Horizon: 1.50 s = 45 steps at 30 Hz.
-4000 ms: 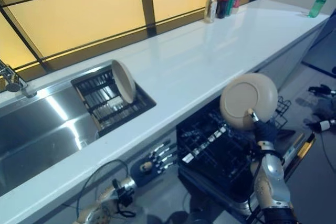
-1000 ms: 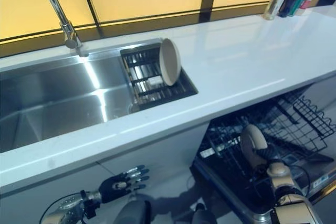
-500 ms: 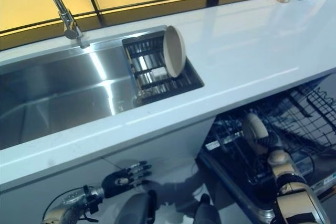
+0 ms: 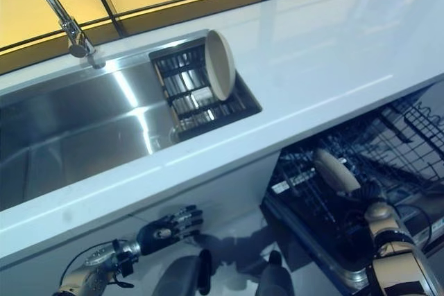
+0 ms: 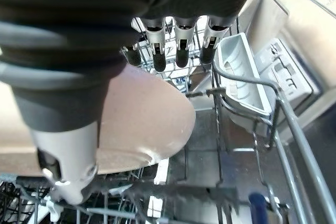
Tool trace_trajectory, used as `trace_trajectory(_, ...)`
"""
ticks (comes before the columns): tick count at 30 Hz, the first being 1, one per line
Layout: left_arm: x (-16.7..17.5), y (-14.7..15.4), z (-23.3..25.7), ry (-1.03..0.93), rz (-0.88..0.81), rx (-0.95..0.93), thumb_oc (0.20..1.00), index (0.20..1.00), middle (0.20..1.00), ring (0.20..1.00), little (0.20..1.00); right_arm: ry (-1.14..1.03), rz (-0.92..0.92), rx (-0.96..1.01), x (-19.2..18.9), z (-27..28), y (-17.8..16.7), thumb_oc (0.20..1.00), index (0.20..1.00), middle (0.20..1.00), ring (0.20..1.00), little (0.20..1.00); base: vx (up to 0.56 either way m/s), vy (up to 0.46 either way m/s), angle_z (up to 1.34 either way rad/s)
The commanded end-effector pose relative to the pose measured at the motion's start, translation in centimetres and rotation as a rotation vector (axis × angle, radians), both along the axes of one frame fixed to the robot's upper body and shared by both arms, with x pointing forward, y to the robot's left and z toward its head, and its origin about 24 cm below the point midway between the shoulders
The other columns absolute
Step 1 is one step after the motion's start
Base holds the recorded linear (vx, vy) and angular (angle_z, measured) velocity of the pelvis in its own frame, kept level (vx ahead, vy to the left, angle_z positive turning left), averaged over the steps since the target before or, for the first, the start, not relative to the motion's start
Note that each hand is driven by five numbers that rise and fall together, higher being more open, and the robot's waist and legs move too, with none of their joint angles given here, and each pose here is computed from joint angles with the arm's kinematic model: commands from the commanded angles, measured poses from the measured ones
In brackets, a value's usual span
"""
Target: Pick up plates and place into dishwasher.
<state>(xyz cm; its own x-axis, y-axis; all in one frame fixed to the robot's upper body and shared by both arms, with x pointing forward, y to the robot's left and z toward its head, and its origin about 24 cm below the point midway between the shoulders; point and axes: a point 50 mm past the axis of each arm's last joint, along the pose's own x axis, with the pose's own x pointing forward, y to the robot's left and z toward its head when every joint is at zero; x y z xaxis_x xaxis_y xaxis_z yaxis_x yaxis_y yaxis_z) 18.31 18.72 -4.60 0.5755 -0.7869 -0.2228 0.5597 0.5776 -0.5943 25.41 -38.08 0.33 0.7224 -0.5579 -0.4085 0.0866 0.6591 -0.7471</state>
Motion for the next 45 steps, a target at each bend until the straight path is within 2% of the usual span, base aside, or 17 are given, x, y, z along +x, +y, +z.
trace_trajectory(1, -1.1, -1.5, 0.7, -0.053, -0.008, -0.104, 1.0, 1.0, 1.0, 1.0, 1.0, -0.157, -0.033, 0.031, 0.4, 2.8, -1.8, 1.0, 1.0, 1.0, 1.0, 1.0, 0.03, 0.074, -0.03)
trace_trajectory(7, -1.7, -0.7, 0.3, -0.062, 0.041, -0.11, 1.0, 1.0, 1.0, 1.0, 1.0, -0.355, 0.084, 0.388, -0.3, 2.3, -0.3, 1.0, 1.0, 1.0, 1.0, 1.0, 0.02, 0.075, -0.08)
trace_trajectory(9, -1.4, -0.6, 0.4, -0.074, 0.06, -0.11, 1.0, 1.0, 1.0, 1.0, 1.0, -0.443, 0.134, 0.628, -0.7, 2.3, 0.7, 1.0, 1.0, 1.0, 1.0, 1.0, 0.01, 0.072, -0.05)
trace_trajectory(12, -1.2, -0.3, 0.1, -0.073, 0.083, -0.106, 1.0, 1.0, 1.0, 1.0, 1.0, -0.501, 0.205, 0.859, -1.8, 1.6, 1.2, 1.0, 1.0, 1.0, 1.0, 1.0, 0.04, 0.029, -0.06)
trace_trajectory(15, -1.4, 0.1, 0.0, -0.07, 0.095, -0.096, 1.0, 1.0, 1.0, 1.0, 1.0, -0.532, 0.227, 0.933, -3.0, 1.2, 1.2, 1.0, 1.0, 1.0, 1.0, 1.0, 0.01, 0.004, -0.18)
trace_trajectory(18, -1.6, 0.4, -0.1, -0.076, 0.085, -0.086, 1.0, 1.0, 1.0, 1.0, 1.0, -0.652, 0.168, 0.94, -3.7, 1.7, 0.2, 1.0, 1.0, 1.0, 1.0, 1.0, -0.02, 0.0, -0.14)
trace_trajectory(22, -1.6, 0.3, 0.3, -0.129, 0.04, -0.104, 1.0, 1.0, 1.0, 1.0, 1.0, -0.977, -0.048, 0.898, -3.8, 3.2, -1.2, 1.0, 1.0, 1.0, 1.0, 1.0, -0.02, 0.037, -0.11)
trace_trajectory(26, -1.6, -1.6, 1.0, -0.194, -0.1, -0.088, 1.0, 1.0, 1.0, 1.0, 1.0, -1.172, -0.146, 0.992, -3.9, 2.2, 2.0, 1.0, 1.0, 1.0, 1.0, 1.0, -0.02, 0.05, -0.05)
trace_trajectory(30, -0.9, -5.1, 2.4, -0.305, -0.318, -0.05, 1.0, 1.0, 1.0, 1.0, 1.0, -1.272, -0.139, 1.18, -3.4, 1.4, 6.1, 1.0, 1.0, 1.0, 1.0, 1.0, -0.02, 0.049, -0.14)
trace_trajectory(36, 0.7, -11.2, 7.0, -0.504, -0.539, -0.081, 1.0, 1.0, 1.0, 1.0, 1.0, -1.376, -0.126, 1.467, -2.3, 1.4, 11.5, 1.0, 1.0, 1.0, 1.0, 1.0, -0.02, 0.041, -0.1)
trace_trajectory(40, 1.5, -13.2, 10.2, -0.646, -0.561, -0.134, 1.0, 1.0, 1.0, 1.0, 1.0, -1.396, -0.068, 1.572, -2.1, 2.3, 13.8, 1.0, 1.0, 1.0, 1.0, 1.0, -0.04, 0.016, -0.09)
trace_trajectory(45, 3.3, -14.8, 15.3, -0.836, -0.445, -0.238, 1.0, 1.0, 1.0, 1.0, 1.0, -1.357, 0.042, 1.598, -2.6, 3.5, 16.1, 1.0, 1.0, 1.0, 1.0, 1.0, 0.0, 0.0, 0.0)
